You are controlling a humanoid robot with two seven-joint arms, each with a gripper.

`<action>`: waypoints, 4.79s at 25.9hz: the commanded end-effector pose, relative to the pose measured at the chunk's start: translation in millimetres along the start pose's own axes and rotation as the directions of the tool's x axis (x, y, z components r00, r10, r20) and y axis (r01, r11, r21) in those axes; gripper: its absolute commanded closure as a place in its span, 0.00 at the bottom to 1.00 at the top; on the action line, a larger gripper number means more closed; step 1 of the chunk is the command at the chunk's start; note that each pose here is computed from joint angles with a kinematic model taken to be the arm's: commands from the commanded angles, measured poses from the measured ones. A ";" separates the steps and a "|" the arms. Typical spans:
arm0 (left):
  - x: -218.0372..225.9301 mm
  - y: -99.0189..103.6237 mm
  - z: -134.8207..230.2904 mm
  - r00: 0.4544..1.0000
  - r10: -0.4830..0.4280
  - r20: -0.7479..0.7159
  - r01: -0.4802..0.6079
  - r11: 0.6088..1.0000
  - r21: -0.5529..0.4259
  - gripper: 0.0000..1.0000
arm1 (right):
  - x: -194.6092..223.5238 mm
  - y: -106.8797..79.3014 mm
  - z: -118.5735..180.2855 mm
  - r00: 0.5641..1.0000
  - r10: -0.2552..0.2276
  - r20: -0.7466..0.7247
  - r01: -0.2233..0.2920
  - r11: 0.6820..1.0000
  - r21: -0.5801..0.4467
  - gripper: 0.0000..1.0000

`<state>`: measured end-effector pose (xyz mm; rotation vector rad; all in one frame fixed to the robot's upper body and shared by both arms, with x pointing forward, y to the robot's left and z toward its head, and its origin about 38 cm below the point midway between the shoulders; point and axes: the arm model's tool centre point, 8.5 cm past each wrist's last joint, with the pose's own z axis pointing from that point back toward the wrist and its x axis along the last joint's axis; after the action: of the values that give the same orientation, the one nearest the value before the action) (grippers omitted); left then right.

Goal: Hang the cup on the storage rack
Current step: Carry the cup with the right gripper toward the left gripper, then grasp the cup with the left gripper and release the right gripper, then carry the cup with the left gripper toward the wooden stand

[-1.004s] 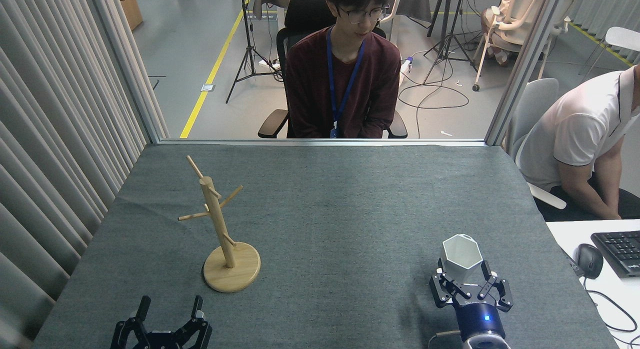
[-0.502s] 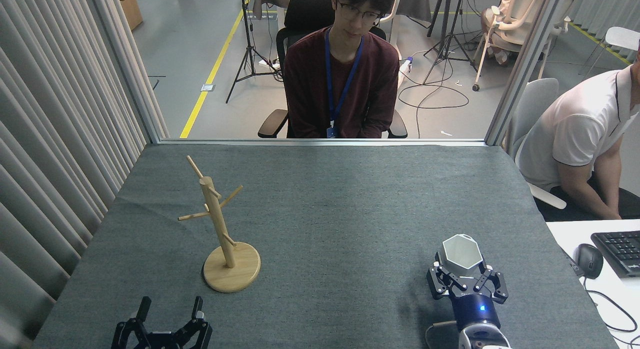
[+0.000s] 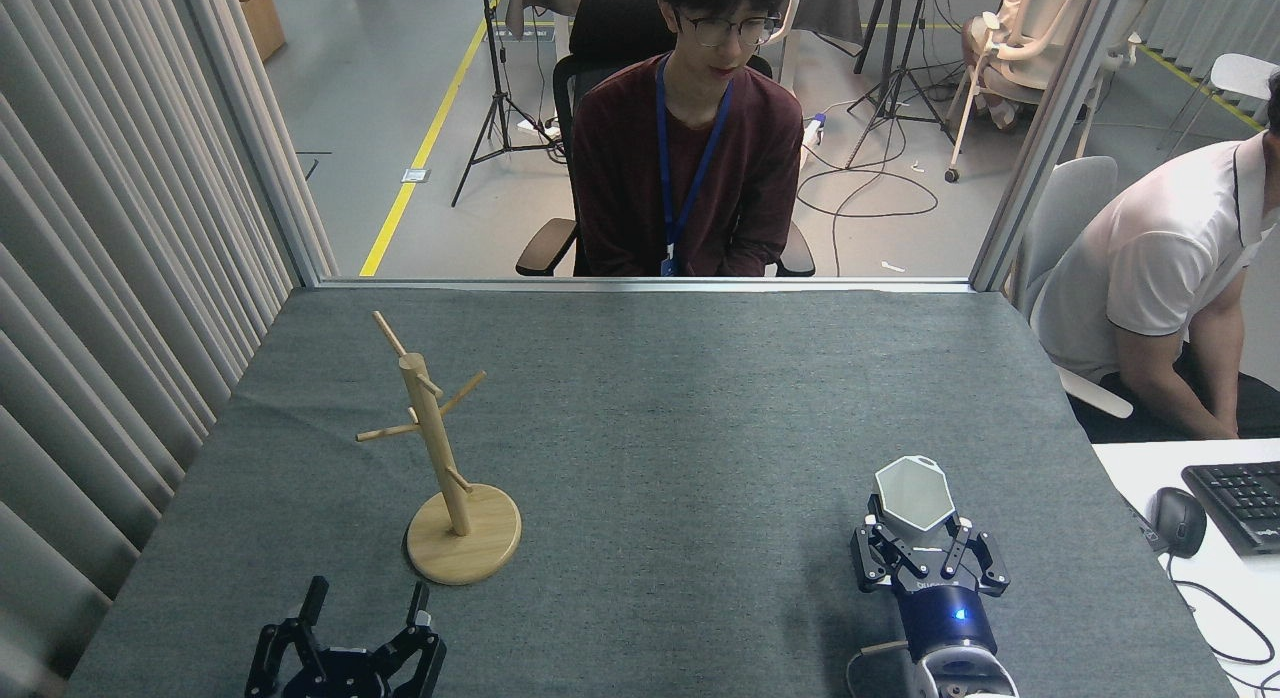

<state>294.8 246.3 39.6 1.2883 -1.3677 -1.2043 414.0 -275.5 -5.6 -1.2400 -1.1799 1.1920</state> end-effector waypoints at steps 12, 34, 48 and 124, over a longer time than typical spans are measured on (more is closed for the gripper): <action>131.8 -14.9 17.2 0.925 -0.019 0.379 0.034 0.999 -0.033 0.01 | 96.2 -75.6 56.9 0.976 -0.118 0.184 0.161 0.957 -0.242 0.43; 150.7 -21.9 14.6 0.929 -0.042 0.368 0.061 0.997 -0.041 0.01 | 253.1 -80.7 140.4 0.869 -0.097 0.486 0.189 0.972 -0.143 0.42; 146.2 -20.4 11.2 0.937 -0.059 0.344 0.073 0.997 -0.030 0.01 | 269.8 -68.3 167.3 0.844 -0.077 0.531 0.154 0.983 -0.103 0.42; -36.9 4.9 -86.3 0.776 -0.492 -0.395 0.533 0.846 -0.007 0.53 | 86.7 -17.0 120.1 0.996 -0.059 0.062 0.063 0.996 -0.058 0.01</action>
<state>371.4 272.8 52.4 1.9263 -0.8255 -1.1522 296.5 -184.1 9.4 -1.2112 -1.2979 1.1619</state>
